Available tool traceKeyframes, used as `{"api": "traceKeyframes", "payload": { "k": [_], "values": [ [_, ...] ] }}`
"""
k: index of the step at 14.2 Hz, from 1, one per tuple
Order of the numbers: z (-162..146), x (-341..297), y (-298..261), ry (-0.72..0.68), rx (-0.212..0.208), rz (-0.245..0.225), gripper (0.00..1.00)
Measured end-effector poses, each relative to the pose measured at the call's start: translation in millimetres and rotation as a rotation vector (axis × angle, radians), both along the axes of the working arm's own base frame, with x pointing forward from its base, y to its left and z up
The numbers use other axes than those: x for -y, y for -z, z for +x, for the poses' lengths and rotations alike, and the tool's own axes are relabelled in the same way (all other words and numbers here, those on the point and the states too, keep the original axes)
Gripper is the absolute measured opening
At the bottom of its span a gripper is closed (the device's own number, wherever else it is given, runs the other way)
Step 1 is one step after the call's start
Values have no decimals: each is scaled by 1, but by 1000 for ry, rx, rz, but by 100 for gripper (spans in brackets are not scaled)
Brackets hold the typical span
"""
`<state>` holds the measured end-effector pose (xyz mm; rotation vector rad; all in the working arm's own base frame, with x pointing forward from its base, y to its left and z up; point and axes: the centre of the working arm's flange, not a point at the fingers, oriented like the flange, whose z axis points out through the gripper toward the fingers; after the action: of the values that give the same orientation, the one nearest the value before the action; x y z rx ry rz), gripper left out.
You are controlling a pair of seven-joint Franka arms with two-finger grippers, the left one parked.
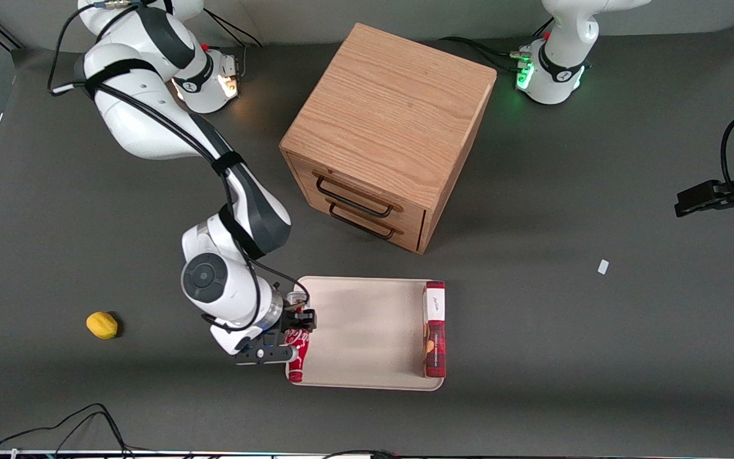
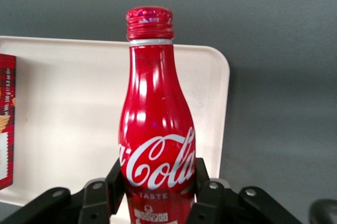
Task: Place coke bottle on tray
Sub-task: 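Carry the upright bottle over the cream tray and lower it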
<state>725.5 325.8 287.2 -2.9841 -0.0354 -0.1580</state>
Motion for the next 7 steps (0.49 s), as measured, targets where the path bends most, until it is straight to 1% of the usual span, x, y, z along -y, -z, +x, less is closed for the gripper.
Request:
{"api": "traceKeyframes", "payload": {
  "k": [2, 3, 5, 6, 7],
  "values": [
    [-2, -7, 23, 0, 21, 3, 55],
    [-3, -8, 36, 2, 23, 6, 55],
    [-5, -6, 57, 7, 19, 6, 55],
    [-5, -5, 65, 12, 14, 5, 58],
    [-5, -4, 69, 17, 12, 6, 58]
  ]
}}
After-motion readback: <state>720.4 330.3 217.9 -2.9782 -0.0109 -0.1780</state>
